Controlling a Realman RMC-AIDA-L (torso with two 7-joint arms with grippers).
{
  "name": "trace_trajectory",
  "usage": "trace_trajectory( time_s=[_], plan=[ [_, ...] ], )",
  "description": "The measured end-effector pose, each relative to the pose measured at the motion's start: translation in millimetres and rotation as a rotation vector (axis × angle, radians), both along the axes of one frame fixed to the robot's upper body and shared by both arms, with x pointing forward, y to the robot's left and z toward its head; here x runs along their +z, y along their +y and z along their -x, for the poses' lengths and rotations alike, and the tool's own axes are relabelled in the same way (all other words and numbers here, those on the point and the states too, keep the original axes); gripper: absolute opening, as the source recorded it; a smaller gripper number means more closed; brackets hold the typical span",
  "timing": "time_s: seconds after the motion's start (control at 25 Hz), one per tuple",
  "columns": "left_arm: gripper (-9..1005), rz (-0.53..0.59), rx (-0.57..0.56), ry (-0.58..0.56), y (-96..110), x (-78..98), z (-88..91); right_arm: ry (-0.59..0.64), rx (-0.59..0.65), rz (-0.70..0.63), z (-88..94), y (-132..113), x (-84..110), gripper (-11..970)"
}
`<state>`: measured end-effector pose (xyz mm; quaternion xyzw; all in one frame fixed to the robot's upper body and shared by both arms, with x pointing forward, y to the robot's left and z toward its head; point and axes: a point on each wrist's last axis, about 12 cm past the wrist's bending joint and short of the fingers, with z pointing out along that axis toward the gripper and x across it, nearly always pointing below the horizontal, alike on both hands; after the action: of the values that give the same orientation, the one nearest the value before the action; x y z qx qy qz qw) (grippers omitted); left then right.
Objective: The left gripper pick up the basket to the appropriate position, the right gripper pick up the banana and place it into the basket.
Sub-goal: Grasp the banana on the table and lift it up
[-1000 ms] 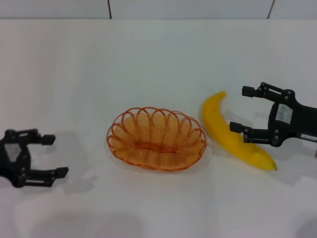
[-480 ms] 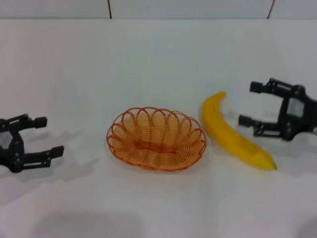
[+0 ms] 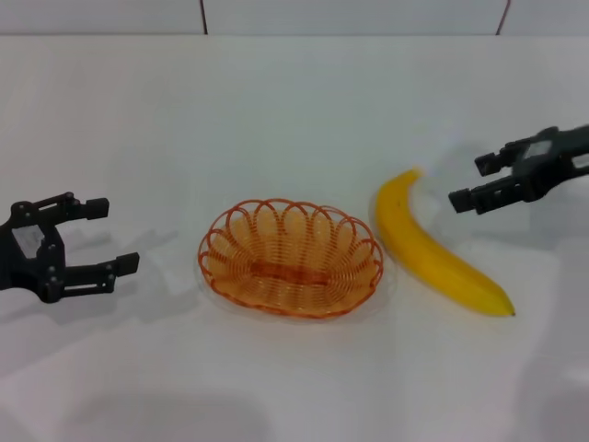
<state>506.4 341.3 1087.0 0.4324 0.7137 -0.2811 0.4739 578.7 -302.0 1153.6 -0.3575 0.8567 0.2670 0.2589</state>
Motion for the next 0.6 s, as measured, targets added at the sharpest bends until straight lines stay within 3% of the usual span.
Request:
trace_trajectory(
  time_s=[0.2, 0.4, 0.6],
  plan=[
    [877, -0.001, -0.009, -0.011, -2.0, 2.2, -3.4, 0.064, 0.084, 0.125, -8.4, 31.7, 11.1, 886],
    [876, 0.014, -0.007, -0.028, -3.1, 5.6, -6.2, 0.066, 0.09, 0.16, -6.0, 40.3, 20.2, 886],
    [876, 0.034, 0.003, -0.04, -3.1, 7.1, -6.3, 0.103, 0.081, 0.211, -3.5, 48.9, 11.9, 886]
  ],
)
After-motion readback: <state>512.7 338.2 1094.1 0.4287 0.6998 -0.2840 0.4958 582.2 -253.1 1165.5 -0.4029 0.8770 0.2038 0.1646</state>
